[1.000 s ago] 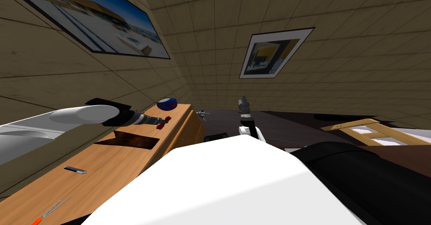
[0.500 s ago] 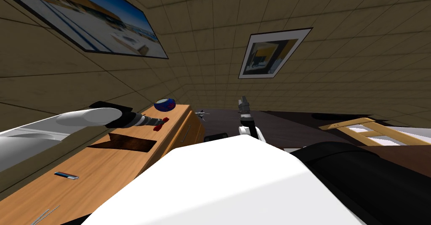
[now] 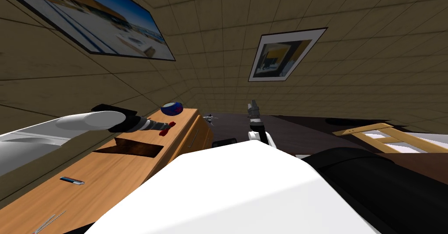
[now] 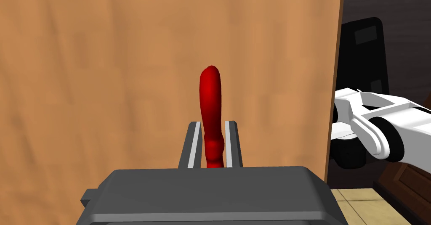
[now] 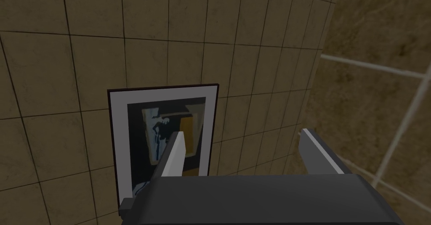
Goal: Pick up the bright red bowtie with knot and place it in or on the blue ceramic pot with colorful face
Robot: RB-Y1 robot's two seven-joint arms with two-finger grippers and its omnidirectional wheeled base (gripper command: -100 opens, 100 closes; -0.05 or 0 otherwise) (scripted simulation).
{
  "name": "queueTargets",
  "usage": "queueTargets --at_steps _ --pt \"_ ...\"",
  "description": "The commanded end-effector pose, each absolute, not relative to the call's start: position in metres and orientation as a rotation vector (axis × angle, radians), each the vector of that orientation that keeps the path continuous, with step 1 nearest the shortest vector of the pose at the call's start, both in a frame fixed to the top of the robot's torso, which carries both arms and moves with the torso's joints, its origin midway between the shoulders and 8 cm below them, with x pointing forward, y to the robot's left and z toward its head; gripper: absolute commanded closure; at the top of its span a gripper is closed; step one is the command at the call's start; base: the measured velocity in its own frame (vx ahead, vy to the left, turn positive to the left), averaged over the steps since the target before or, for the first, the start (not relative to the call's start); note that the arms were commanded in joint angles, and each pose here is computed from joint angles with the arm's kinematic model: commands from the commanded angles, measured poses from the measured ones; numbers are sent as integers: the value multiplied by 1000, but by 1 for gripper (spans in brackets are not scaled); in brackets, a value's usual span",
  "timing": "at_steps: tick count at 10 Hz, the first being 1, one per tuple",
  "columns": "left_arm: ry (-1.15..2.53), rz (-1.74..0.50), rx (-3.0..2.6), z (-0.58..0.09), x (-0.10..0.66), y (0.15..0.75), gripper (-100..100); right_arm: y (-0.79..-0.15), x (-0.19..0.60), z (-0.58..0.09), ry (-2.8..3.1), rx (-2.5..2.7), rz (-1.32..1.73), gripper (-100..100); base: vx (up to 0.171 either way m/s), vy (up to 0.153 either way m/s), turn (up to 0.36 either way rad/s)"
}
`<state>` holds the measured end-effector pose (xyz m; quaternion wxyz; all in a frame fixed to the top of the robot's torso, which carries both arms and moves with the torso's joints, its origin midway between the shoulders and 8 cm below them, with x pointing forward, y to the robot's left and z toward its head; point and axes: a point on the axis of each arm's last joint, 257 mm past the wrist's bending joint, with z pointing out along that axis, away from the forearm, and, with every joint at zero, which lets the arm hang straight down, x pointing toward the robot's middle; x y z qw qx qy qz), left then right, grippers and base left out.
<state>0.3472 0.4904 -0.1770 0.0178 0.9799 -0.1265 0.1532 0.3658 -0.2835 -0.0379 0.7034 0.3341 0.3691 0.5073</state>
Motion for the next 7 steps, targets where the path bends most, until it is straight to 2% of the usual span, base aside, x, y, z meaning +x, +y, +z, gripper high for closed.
queueTargets --at_steps 1,2,3,7 --pt "-393 476 3044 -177 347 490 100 -283 366 -38 821 743 1129 0 -9 19 14" --pt "-393 476 3044 -176 347 490 0 -283 366 -38 821 743 1129 0 0 0 0" --pt "-394 478 3086 -165 350 509 100 -283 366 -38 821 743 1129 0 -11 -23 -100" --pt "-369 478 3212 -126 352 564 100 -283 366 -38 821 743 1129 0 -16 -65 -150"
